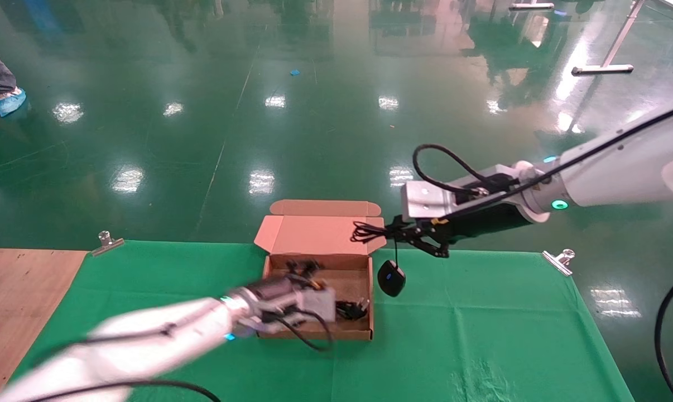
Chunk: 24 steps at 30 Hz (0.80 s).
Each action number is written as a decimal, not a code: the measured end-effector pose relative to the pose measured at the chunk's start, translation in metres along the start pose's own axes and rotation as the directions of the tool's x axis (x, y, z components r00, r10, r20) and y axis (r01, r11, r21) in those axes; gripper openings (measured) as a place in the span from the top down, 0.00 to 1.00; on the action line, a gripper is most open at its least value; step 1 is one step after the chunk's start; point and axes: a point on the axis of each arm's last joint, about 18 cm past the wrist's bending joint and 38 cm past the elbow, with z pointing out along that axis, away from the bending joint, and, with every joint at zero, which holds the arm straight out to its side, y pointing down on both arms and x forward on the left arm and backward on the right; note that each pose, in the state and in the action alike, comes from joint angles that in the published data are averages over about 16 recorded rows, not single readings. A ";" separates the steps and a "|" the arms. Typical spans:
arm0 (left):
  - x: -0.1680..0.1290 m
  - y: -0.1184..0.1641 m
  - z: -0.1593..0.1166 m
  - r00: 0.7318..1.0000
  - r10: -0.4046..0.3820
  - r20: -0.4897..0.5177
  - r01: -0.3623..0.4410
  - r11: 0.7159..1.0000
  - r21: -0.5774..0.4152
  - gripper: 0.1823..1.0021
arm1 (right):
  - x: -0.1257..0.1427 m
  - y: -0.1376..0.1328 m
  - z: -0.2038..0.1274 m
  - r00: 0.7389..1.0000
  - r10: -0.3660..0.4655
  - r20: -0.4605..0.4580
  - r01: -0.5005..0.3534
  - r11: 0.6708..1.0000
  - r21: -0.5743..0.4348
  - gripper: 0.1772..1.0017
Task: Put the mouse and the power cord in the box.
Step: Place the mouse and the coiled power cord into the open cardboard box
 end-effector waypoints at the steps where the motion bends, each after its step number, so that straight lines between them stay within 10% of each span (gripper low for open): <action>1: -0.002 0.002 -0.007 1.000 -0.016 -0.008 0.016 1.000 0.022 0.55 | 0.001 -0.003 0.001 1.000 -0.004 0.000 0.004 1.000 0.003 0.94; 24: -0.029 0.086 -0.196 0.958 -0.286 0.017 0.260 0.894 0.364 0.07 | -0.006 -0.082 0.078 0.993 -0.116 -0.030 0.117 0.992 0.041 0.94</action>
